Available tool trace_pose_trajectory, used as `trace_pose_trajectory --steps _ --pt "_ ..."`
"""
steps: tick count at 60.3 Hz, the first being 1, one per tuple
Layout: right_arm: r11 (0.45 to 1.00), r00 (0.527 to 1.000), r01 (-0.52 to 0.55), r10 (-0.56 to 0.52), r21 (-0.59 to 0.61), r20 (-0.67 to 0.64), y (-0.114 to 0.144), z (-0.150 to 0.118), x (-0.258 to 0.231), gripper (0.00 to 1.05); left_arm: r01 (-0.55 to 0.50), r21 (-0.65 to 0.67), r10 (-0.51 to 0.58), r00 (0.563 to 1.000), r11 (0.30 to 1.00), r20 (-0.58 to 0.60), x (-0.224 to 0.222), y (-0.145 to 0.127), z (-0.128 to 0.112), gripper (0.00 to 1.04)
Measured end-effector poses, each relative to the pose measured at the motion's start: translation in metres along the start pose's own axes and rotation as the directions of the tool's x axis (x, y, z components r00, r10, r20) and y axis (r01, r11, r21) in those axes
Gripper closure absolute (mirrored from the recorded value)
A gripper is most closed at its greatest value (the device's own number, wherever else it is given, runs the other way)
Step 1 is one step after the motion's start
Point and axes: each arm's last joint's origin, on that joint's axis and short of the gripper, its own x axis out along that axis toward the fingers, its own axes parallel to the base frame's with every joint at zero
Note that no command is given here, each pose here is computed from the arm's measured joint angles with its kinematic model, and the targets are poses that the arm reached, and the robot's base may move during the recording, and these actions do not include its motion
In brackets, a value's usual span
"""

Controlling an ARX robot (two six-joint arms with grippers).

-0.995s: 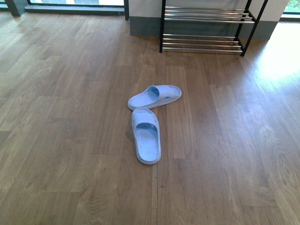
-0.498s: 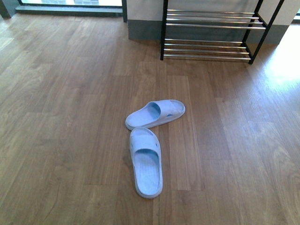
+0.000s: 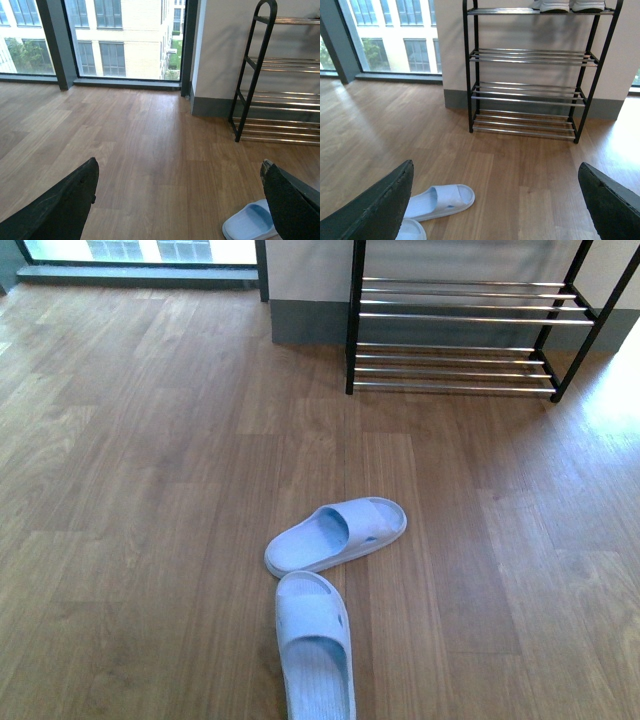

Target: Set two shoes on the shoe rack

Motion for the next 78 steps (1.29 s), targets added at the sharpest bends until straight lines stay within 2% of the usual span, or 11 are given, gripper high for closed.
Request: trace_pose_trajectory --steps 52,57,68,78 --pt "1.000 1.000 -0.001 0.001 -0.001 0.000 0.000 0.000 0.000 0.09 -0.001 0.000 0.001 1.000 1.000 0.000 0.000 0.000 0.000 0.09" --pt "0.996 0.997 0.036 -0.041 -0.076 -0.069 0.000 -0.005 0.005 0.09 -0.001 0.000 0.001 1.000 1.000 0.000 0.000 0.000 0.000 0.09" --pt "0.989 0.966 -0.027 -0.012 -0.144 -0.259 -0.005 -0.024 0.036 0.09 -0.001 0.000 0.001 1.000 1.000 0.000 0.000 0.000 0.000 0.09" --pt "0.976 0.919 -0.094 0.010 -0.196 -0.394 -0.007 -0.055 0.078 0.09 -0.001 0.000 0.001 1.000 1.000 0.000 0.000 0.000 0.000 0.09"
